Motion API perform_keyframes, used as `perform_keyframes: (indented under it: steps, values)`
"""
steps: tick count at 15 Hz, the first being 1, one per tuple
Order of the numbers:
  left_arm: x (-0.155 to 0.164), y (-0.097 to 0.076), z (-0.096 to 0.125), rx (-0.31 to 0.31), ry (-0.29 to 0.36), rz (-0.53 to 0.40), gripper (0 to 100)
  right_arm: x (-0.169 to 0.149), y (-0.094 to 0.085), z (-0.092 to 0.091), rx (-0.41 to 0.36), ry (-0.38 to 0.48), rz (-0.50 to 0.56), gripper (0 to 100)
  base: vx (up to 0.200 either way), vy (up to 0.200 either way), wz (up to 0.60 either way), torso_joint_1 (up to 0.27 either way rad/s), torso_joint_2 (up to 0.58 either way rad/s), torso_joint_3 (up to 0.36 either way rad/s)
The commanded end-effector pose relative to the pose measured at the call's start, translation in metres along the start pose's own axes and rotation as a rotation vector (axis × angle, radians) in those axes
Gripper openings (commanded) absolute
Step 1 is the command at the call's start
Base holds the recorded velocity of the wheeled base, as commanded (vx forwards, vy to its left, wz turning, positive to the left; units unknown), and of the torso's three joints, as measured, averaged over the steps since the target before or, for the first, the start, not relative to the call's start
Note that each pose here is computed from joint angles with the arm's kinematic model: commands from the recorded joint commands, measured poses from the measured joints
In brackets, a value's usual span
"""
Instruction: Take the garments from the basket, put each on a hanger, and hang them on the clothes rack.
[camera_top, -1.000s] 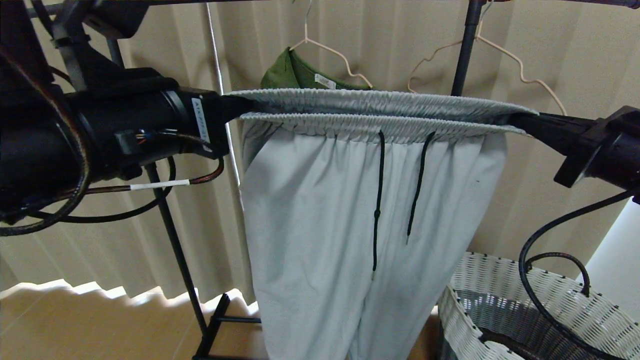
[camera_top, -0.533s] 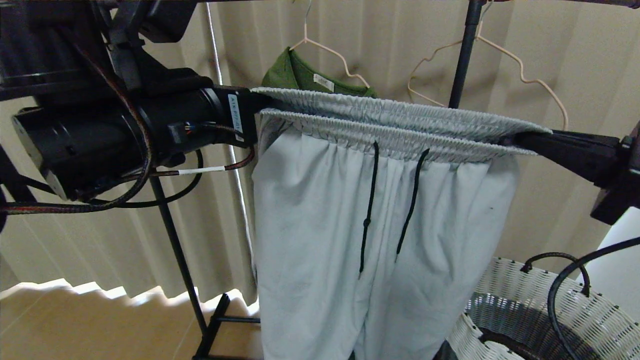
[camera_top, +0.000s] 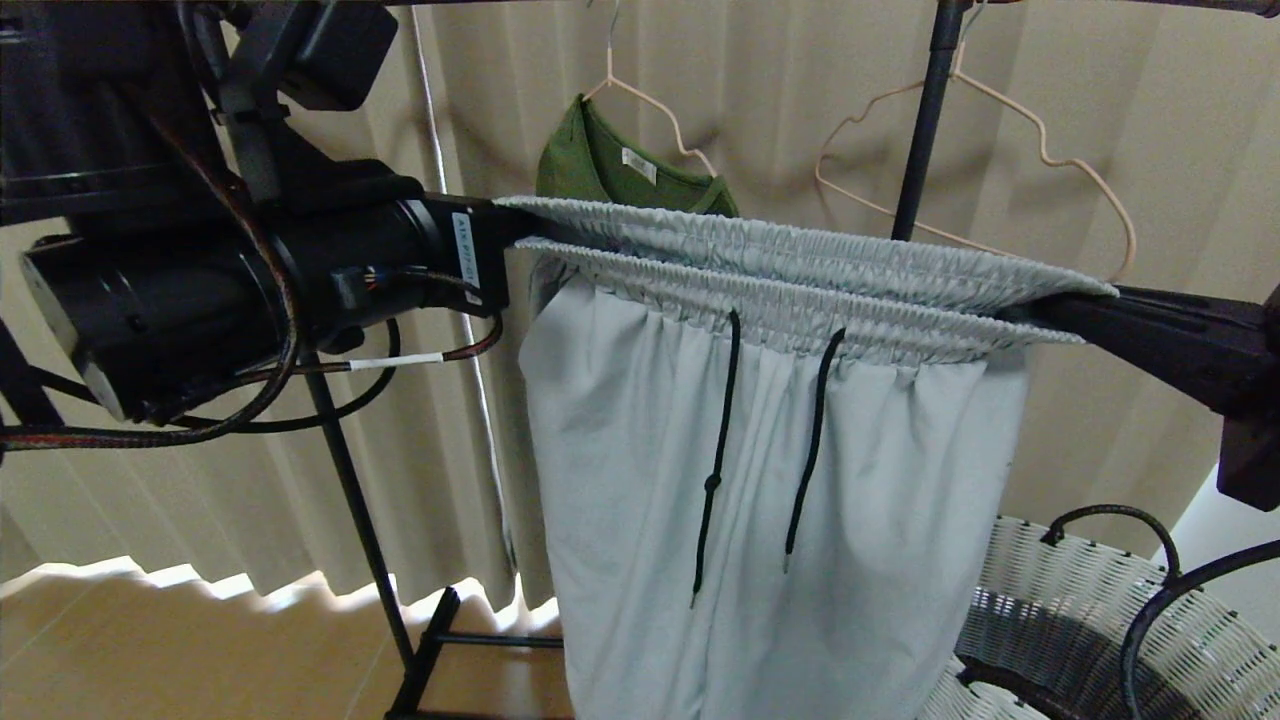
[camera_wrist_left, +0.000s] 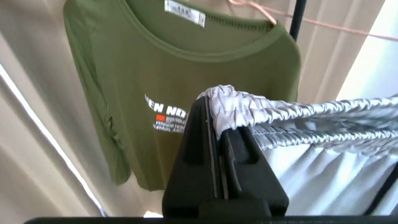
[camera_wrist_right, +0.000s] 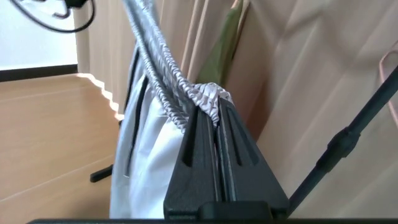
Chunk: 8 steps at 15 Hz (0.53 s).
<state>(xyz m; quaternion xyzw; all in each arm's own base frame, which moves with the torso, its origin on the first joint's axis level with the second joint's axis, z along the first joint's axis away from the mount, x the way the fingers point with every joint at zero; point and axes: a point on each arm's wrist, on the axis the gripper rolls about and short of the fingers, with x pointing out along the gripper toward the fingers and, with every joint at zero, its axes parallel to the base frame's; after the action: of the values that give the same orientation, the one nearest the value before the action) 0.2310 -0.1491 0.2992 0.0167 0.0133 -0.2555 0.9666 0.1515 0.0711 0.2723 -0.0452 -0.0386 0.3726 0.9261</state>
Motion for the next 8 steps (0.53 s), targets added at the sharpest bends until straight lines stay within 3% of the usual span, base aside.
perform_keyframes:
  steps: [1, 7, 8]
  values:
    - [-0.018, 0.001, 0.003, 0.001, -0.005, 0.0, 0, 0.008, -0.004, 0.0, 0.003, 0.01, -0.011, 0, 0.0, 0.0, 0.0, 0.0, 0.0, 0.0]
    - [-0.067, 0.002, 0.004, 0.012, 0.068, -0.027, 0, 0.056, -0.026, 0.016, -0.001, 0.003, -0.087, 0, 0.0, 0.0, 0.0, 0.0, 0.0, 0.0]
    - [-0.076, -0.003, -0.001, 0.009, 0.083, -0.084, 0, 0.069, -0.032, 0.019, -0.004, -0.007, -0.088, 0, 0.0, 0.0, 0.0, 0.0, 0.0, 0.0]
